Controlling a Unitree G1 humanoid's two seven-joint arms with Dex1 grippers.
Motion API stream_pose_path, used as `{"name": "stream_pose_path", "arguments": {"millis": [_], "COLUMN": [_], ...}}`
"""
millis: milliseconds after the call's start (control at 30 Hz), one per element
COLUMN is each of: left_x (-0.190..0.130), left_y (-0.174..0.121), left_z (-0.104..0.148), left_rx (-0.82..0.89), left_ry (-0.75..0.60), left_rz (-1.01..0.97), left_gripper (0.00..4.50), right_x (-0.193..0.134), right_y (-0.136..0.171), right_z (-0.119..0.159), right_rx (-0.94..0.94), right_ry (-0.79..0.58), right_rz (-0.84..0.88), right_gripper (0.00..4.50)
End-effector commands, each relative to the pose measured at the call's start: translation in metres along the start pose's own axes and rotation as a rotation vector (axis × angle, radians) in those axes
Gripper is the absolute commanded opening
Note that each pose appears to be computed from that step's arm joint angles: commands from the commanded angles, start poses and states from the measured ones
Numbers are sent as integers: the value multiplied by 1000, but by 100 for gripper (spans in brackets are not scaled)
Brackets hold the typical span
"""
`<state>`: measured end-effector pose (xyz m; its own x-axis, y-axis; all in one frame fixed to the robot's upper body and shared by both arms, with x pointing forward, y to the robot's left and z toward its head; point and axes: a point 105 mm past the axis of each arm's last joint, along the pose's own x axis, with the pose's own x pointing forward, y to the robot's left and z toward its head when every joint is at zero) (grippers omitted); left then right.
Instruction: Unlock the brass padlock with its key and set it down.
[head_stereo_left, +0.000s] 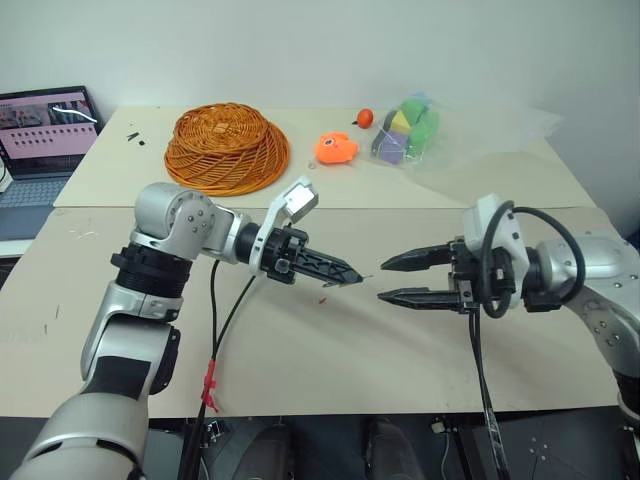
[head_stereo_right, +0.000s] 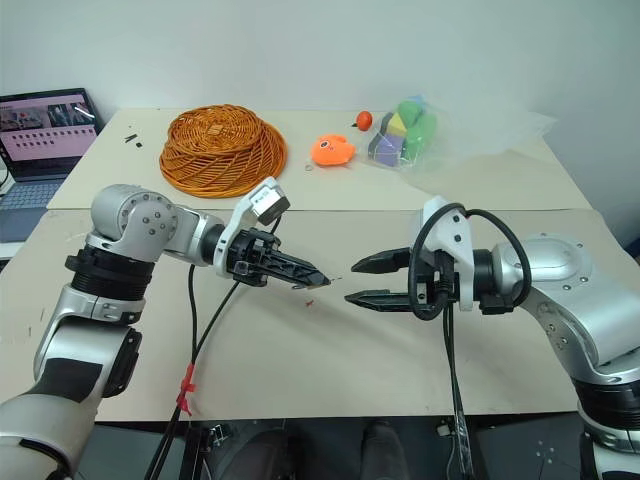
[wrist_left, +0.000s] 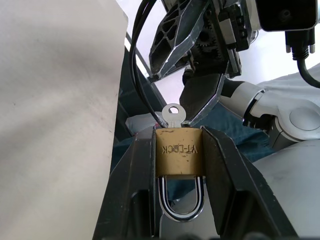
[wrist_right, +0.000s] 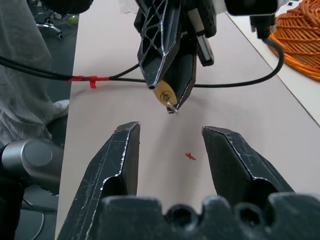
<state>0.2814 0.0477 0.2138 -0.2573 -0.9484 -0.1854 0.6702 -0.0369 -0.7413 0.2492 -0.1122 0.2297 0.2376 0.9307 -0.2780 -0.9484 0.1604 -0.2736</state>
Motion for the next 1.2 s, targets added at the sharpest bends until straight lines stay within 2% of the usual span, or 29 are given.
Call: {"name": "stream_pose_path", "arguments": {"millis": [33,567,1200], "left_x": [-1,10,5], "left_y": [-7,-13,-14], "left_z": [2,8,11], "left_rx": [20,53,64], "left_ry": [5,-4,-8], "left_rz": [-27,-68,-55], "left_gripper": [86,86,86], "right_x": [-1,7,-2], "right_y": [-2,-1,-2], "right_z": [13,14,14], "right_rx": [-50,-56,-44], "right_ry": [-37,-56,-36], "right_rz": [-20,-30,-34], "right_gripper": [243,243,243]}}
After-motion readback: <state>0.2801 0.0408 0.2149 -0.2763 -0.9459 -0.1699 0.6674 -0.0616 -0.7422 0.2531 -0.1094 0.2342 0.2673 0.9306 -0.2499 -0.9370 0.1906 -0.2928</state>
